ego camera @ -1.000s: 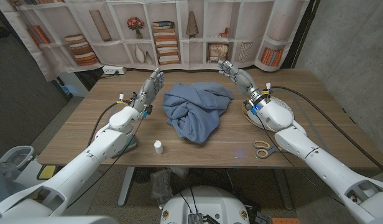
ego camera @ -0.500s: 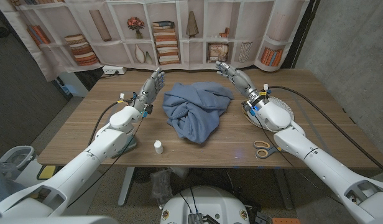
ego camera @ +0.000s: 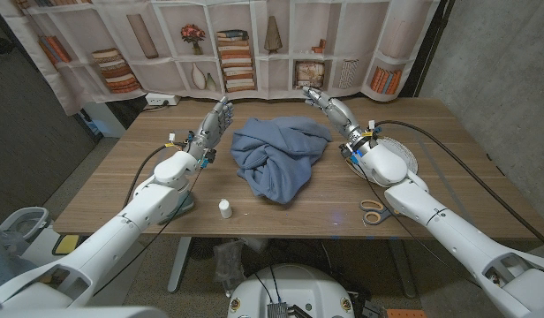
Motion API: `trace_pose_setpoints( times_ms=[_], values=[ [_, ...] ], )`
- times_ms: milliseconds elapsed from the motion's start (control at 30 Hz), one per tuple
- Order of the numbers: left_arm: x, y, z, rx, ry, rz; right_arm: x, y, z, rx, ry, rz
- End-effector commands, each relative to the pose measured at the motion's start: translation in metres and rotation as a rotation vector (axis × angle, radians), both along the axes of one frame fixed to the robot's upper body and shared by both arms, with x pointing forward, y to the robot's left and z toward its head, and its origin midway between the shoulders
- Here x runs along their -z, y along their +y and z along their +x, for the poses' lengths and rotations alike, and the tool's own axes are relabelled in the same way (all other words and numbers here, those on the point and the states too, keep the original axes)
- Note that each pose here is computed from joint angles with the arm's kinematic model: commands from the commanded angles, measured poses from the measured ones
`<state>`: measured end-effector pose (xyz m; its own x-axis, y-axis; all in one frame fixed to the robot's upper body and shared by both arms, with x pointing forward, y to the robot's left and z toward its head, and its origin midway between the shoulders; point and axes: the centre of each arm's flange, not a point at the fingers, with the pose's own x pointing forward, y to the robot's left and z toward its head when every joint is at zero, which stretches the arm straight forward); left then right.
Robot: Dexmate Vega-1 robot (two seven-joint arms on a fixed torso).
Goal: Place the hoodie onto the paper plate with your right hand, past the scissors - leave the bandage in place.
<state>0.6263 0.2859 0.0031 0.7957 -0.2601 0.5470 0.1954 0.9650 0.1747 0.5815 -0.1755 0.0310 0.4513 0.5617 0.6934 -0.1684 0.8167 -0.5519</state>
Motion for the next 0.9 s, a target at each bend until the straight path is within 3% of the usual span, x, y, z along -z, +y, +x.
trace_pose_setpoints(
  times_ms=[33, 900],
  values=[
    [-0.002, 0.003, -0.002, 0.002, -0.007, 0.003, -0.005, 0.011, 0.0, 0.015, -0.041, -0.033],
    [-0.001, 0.008, -0.008, -0.006, -0.016, -0.001, -0.013, 0.03, -0.002, 0.051, -0.1, -0.135]
  ],
)
